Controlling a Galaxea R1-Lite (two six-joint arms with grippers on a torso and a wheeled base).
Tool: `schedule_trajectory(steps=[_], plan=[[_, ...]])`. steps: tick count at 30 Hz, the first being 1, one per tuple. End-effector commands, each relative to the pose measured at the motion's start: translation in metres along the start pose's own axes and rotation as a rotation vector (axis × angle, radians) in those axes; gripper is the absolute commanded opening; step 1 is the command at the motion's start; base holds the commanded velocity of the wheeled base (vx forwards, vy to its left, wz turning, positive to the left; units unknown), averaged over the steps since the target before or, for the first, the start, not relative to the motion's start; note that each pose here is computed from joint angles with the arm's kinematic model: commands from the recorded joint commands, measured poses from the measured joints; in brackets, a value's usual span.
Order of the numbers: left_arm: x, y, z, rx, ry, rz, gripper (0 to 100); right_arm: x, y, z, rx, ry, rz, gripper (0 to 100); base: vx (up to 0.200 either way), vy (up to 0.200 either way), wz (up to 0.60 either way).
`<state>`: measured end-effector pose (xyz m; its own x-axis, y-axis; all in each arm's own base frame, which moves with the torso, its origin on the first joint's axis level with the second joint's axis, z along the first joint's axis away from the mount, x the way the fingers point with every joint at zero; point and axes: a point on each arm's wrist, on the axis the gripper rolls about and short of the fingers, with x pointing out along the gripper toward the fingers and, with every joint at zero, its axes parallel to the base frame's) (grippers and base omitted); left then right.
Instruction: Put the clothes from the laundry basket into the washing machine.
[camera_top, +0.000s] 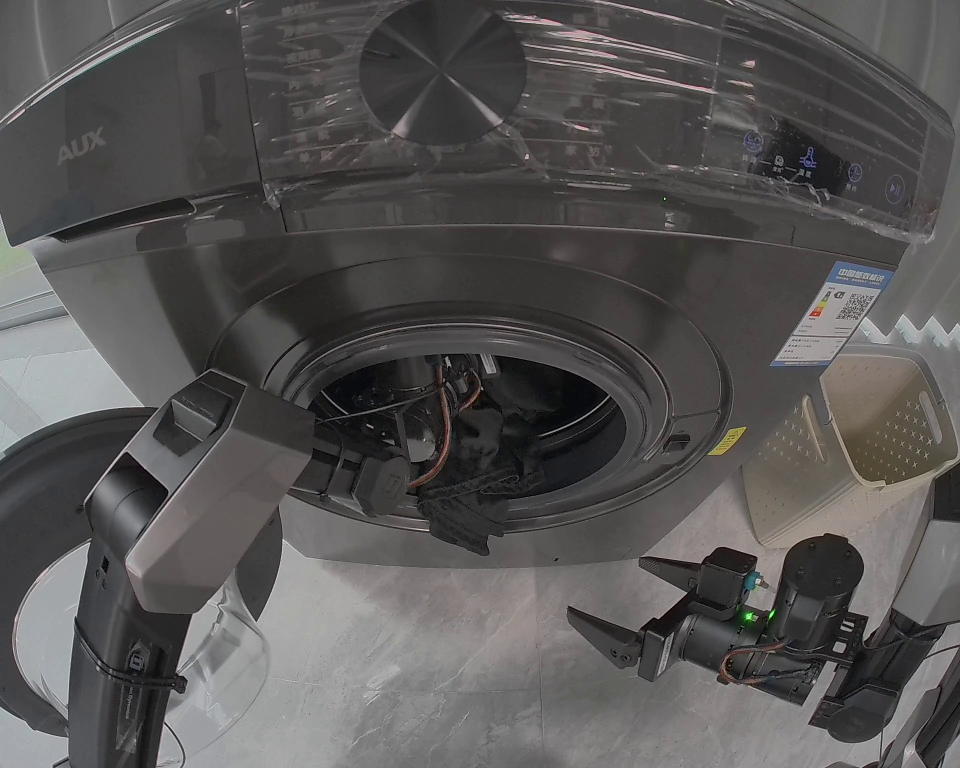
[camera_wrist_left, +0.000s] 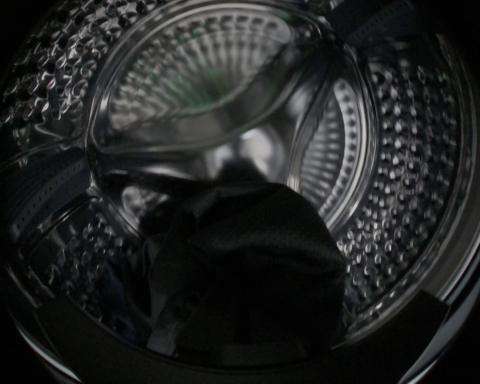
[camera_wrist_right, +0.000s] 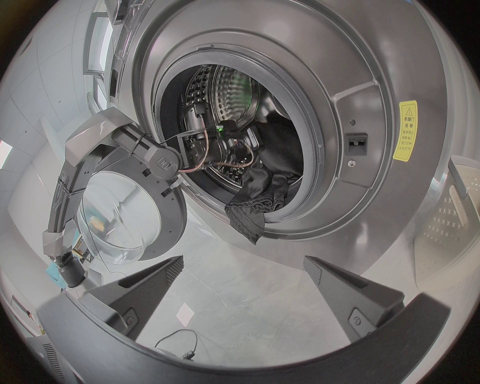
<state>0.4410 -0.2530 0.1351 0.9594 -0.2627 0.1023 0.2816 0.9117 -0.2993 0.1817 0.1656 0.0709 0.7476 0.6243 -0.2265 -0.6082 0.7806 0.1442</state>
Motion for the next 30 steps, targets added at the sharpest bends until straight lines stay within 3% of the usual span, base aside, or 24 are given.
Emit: schedule_trajectory(steps=[1,3,4,8,10,12,16,19,21,22,28,30], plan=[[0.013,0.004,0.0,-0.018,-0.07,0.002,0,0.001,0.0,0.0,0.0,0.0,0.001,100,0.0,0.0,0.0],[0.011,0.003,0.0,-0.019,-0.068,0.0,0,0.001,0.0,-0.001,0.0,0.003,0.0,100,0.0,0.0,0.0],[0.01,0.002,-0.001,-0.018,-0.061,-0.001,100,0.001,0.0,-0.001,0.0,0.003,0.0,100,0.0,0.0,0.0],[0.001,0.002,-0.011,-0.024,0.011,0.01,100,0.001,0.0,-0.002,0.0,0.006,0.0,100,0.0,0.0,0.0],[-0.02,-0.004,-0.017,-0.034,0.125,0.018,100,0.002,0.0,-0.002,-0.001,0.009,0.001,100,0.0,0.0,0.0],[-0.031,-0.003,-0.029,-0.015,0.205,0.026,100,0.002,0.001,-0.003,-0.002,0.011,0.004,100,0.0,0.0,0.0],[-0.038,0.0,-0.039,0.01,0.252,0.03,100,0.002,0.001,-0.003,-0.002,0.011,0.005,100,0.0,0.0,0.0],[-0.042,0.006,-0.051,0.051,0.317,0.044,100,0.002,0.002,-0.002,-0.002,0.007,0.006,100,0.0,0.0,0.0],[-0.041,0.009,-0.054,0.064,0.331,0.048,100,0.003,0.002,-0.001,-0.001,0.002,0.007,100,0.0,0.0,0.0],[-0.04,0.01,-0.058,0.064,0.331,0.046,0,0.003,0.002,-0.001,-0.001,0.002,0.007,100,0.0,0.0,0.0],[-0.028,0.007,-0.062,0.055,0.303,0.018,0,0.004,0.002,0.0,-0.001,-0.005,0.008,100,0.0,0.0,0.0],[-0.023,0.005,-0.06,0.039,0.275,0.011,0,0.004,0.002,0.001,-0.001,-0.007,0.008,100,0.0,0.0,0.0]])
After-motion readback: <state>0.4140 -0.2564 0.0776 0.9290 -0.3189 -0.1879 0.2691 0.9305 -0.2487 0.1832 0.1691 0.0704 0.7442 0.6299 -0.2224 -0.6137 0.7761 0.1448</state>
